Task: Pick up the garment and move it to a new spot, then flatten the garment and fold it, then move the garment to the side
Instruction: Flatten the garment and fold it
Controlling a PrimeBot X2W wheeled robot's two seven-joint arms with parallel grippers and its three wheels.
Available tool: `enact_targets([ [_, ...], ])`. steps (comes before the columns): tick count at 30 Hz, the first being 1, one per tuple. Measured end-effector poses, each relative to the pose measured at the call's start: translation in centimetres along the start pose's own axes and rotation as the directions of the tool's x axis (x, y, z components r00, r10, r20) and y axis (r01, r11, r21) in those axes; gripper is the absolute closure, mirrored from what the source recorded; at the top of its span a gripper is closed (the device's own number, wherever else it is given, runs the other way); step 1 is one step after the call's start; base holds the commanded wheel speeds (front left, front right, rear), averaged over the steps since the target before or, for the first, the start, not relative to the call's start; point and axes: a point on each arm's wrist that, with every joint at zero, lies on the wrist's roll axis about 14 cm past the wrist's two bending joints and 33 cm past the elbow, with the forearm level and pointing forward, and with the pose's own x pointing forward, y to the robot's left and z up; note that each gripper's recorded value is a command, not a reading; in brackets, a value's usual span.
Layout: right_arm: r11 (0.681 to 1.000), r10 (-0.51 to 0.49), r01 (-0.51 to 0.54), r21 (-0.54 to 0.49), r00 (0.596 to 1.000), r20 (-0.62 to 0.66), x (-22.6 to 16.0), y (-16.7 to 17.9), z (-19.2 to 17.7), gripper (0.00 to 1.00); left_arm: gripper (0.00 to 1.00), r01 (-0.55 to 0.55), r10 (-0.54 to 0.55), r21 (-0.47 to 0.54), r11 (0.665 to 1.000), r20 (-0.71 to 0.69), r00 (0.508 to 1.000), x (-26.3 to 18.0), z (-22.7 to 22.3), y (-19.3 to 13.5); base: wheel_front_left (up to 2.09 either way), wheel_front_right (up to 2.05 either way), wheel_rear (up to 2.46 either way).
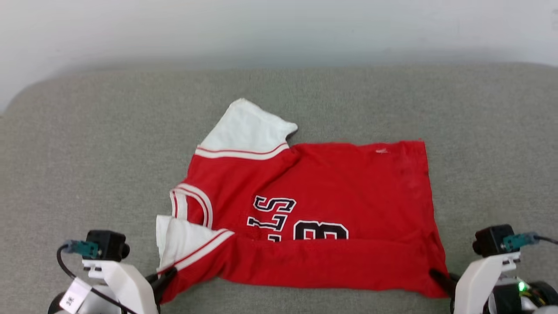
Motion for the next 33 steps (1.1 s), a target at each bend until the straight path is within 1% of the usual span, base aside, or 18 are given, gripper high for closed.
enact_targets([
  [2,1.000,0.001,-0.001,0.001,1.000,-0.002,-0.9,0.2,-0.6,1.00,1.00,-0.006,0.006,-0.002,1.000,0.001,1.000,-0.8,-0.5,-0.2,0.00,0.00,0.00],
  [5,1.000,0.001,-0.001,0.010,1.000,0.005,-2.2,0.2,-1.3,1.00,1.00,-0.016,0.015,-0.034,0.999,-0.019,1.000,-2.1,-2.1,-0.4,0.00,0.00,0.00],
  [10,0.998,-0.012,0.012,0.054,1.000,-0.002,-4.1,-0.1,-3.4,1.00,1.00,-0.038,0.034,-0.089,0.995,-0.042,0.999,-3.9,-4.5,-0.4,0.00,0.00,0.00],
  [14,0.995,-0.020,0.023,0.100,0.999,-0.029,-4.7,-0.3,-5.3,1.00,1.00,-0.045,0.038,-0.121,0.992,-0.064,0.997,-4.5,-6.0,-0.3,0.00,0.00,0.00],
  [18,0.990,-0.013,0.020,0.137,0.999,-0.051,-4.5,0.1,-6.7,1.00,1.00,-0.039,0.027,-0.150,0.988,-0.082,0.996,-4.0,-6.9,-0.4,0.00,0.00,0.00],
  [19,0.989,-0.014,0.021,0.144,0.999,-0.051,-4.3,0.2,-6.9,0.62,0.94,-0.040,0.028,-0.152,0.988,-0.079,0.996,-3.9,-7.0,-0.3,0.00,0.00,0.00],
  [20,0.988,-0.016,0.023,0.152,0.999,-0.046,-4.2,0.1,-7.0,0.00,0.61,-0.037,0.024,-0.162,0.986,-0.080,0.997,-3.6,-7.0,-0.4,0.00,0.00,0.00],
  [21,0.987,-0.016,0.022,0.159,0.999,-0.038,-4.1,0.2,-7.0,0.00,0.32,-0.032,0.019,-0.166,0.986,-0.081,0.997,-3.4,-7.0,-0.5,0.00,0.00,0.00],
  [22,0.986,-0.018,0.021,0.163,1.000,-0.022,-4.0,0.2,-6.9,0.00,0.00,-0.038,0.026,-0.163,0.986,-0.076,0.997,-3.1,-6.9,-0.3,0.00,0.00,0.00],
  [25,0.990,-0.038,0.031,0.139,0.998,0.047,-3.9,0.1,-5.8,0.00,0.00,-0.050,0.042,-0.142,0.989,-0.063,0.997,-2.7,-6.4,0.3,0.00,0.00,0.00],
  [28,0.993,-0.069,0.051,0.108,0.983,0.169,-4.2,-0.4,-3.6,0.00,0.00,-0.054,0.055,-0.090,0.994,0.011,0.998,-2.5,-4.5,0.6,0.00,0.00,0.00],
  [30,0.995,-0.082,0.062,0.082,0.962,0.261,-4.5,-0.3,-1.8,0.00,0.00,-0.061,0.065,-0.050,0.997,0.089,0.994,-2.4,-2.5,0.7,0.00,0.00,0.00],
  [33,0.995,-0.094,0.081,0.049,0.907,0.411,-5.4,-0.2,1.3,0.00,0.00,-0.062,0.060,0.009,0.998,0.188,0.980,-2.6,-0.2,0.3,0.00,0.00,0.00],
])
